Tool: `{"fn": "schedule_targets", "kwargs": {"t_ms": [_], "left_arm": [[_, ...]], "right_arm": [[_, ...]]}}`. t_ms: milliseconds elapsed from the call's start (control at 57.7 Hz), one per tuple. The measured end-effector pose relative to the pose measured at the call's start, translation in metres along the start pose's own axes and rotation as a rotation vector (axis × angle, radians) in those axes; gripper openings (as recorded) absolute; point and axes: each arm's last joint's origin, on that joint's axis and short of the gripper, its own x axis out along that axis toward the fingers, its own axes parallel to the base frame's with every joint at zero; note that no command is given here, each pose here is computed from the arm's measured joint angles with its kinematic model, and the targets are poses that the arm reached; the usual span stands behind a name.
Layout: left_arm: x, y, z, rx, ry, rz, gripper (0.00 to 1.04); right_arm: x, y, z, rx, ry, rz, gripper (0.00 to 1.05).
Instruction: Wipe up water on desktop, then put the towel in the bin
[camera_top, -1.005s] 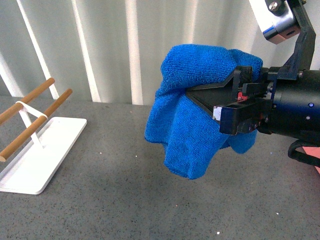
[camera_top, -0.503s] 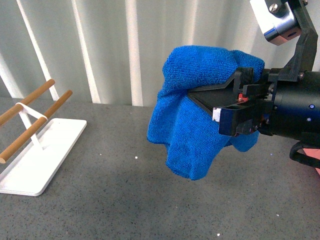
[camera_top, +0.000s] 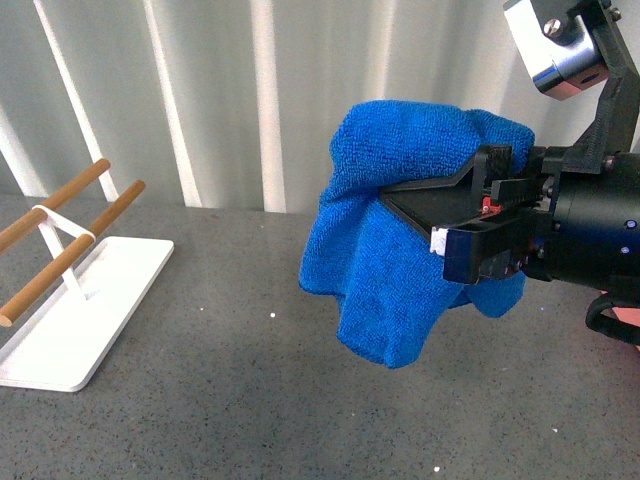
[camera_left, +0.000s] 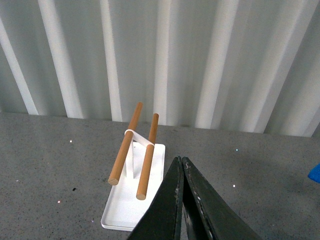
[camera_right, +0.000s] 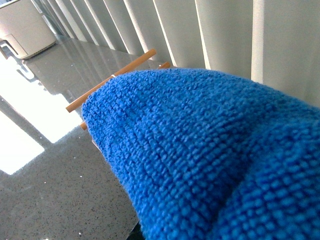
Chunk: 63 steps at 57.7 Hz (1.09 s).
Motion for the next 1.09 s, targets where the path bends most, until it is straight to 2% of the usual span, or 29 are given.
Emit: {"fn": "schedule_targets", "kwargs": {"t_ms": [624,711,1092], "left_arm": [[-0.013,0.0,0.0,0.0,-0.002,0.0,0.04],[-0.02,0.0,-0.005,0.0,0.033,0.0,0.04],[-0.023,0.0,-0.003,0.0,0.005,0.0,0.04]], "right_arm": [[-0.003,-0.001,-0.005,0.009,0.012,-0.009,0.05],[-0.003,-0.001,-0.004,0.007,0.009,-0.009,0.05],[-0.004,0.0,-0.003,0.005,0.005,-0.015,0.05]]}}
